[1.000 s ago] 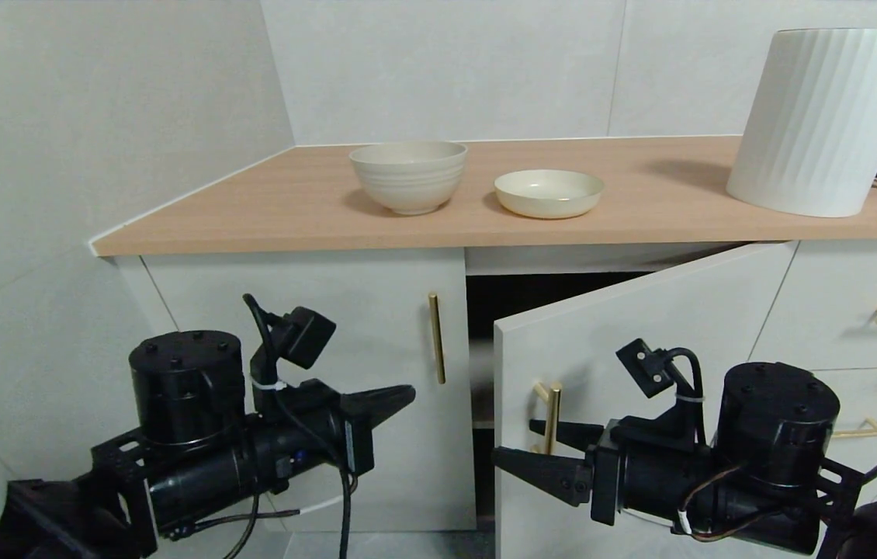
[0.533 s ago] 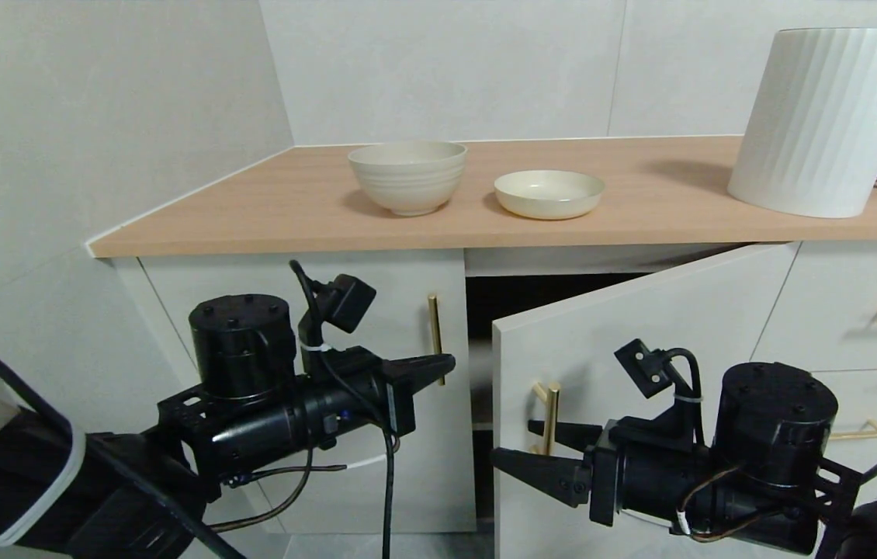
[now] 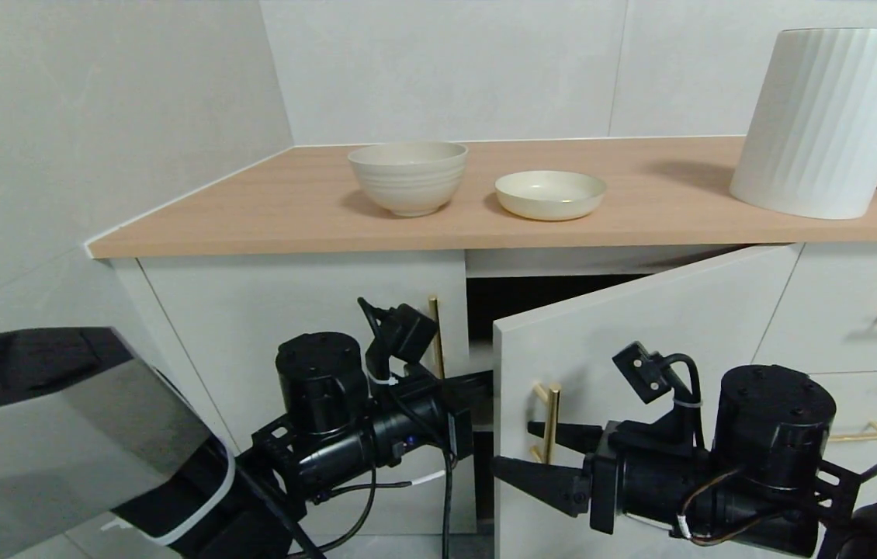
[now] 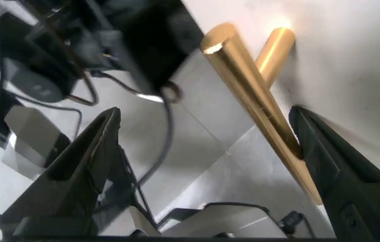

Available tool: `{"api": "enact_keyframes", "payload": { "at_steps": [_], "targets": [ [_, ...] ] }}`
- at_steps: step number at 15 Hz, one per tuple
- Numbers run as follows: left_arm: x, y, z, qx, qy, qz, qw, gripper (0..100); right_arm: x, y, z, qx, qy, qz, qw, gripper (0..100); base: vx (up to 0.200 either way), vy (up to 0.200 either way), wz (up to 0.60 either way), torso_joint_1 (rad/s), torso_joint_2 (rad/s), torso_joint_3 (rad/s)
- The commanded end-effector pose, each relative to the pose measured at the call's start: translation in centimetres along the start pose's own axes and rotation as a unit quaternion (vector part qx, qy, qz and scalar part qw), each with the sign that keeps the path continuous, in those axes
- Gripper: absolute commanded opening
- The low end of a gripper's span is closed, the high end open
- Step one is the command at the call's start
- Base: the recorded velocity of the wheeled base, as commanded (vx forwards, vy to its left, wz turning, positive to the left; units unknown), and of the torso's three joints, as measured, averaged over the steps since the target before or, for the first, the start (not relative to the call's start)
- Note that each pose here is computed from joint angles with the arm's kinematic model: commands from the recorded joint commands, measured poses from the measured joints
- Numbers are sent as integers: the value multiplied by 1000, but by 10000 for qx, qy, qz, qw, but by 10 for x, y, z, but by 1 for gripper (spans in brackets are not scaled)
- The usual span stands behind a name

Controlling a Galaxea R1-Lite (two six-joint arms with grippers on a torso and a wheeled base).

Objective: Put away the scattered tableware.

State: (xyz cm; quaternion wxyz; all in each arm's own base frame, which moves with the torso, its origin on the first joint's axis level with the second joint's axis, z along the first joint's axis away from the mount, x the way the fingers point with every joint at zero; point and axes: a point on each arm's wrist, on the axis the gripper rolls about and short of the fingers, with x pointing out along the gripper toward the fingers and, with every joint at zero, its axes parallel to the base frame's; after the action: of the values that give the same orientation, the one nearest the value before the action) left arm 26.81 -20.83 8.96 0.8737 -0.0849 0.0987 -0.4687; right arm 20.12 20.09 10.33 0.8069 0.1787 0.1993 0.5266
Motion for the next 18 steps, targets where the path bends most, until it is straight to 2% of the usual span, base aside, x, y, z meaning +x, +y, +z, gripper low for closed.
{"api": "enact_keyframes", "payload": {
  "at_steps": [1, 6, 10, 11, 14, 15, 16, 17, 18],
  "targets": [
    [7, 0, -15, -46, 150, -28, 9999, 0, -5, -5, -1, -200, -41, -214, 9996, 100, 0, 0, 0, 0, 0, 0],
    [12, 3, -18, -23, 85, -34, 10000, 0, -24, -24, 7, -805, -192, -712, 9940, 100, 0, 0, 0, 0, 0, 0],
    [12, 1, -16, -1, 54, -56, 10000, 0, -32, -31, 15, -928, -404, -1037, 9894, 100, 0, 0, 0, 0, 0, 0],
    [12, 0, -16, 1, 57, -71, 10000, 0, -36, -28, 17, -1006, -443, -1065, 9882, 100, 0, 0, 0, 0, 0, 0],
    [12, -1, -13, 14, 22, -79, 10000, 0, -51, -19, 18, -1240, -627, -1677, 9760, 100, 0, 0, 0, 0, 0, 0],
    [12, -1, -11, 22, 1, -83, 10000, 0, -64, -12, 12, -1276, -519, -2301, 9634, 100, 0, 0, 0, 0, 0, 0],
    [13, -2, -9, 30, -40, -100, 9999, 0, -69, -8, 8, -1269, -397, -2585, 9568, 100, 0, 0, 0, 0, 0, 0],
    [12, -4, -1, 61, -103, -113, 9999, 0, -82, 5, 7, -1238, -252, -2937, 9475, 100, 0, 0, 0, 0, 0, 0],
    [13, -5, 4, 51, -75, -107, 9999, 0, -91, 14, 8, -1229, -161, -2926, 9482, 100, 0, 0, 0, 0, 0, 0]
  ]
}}
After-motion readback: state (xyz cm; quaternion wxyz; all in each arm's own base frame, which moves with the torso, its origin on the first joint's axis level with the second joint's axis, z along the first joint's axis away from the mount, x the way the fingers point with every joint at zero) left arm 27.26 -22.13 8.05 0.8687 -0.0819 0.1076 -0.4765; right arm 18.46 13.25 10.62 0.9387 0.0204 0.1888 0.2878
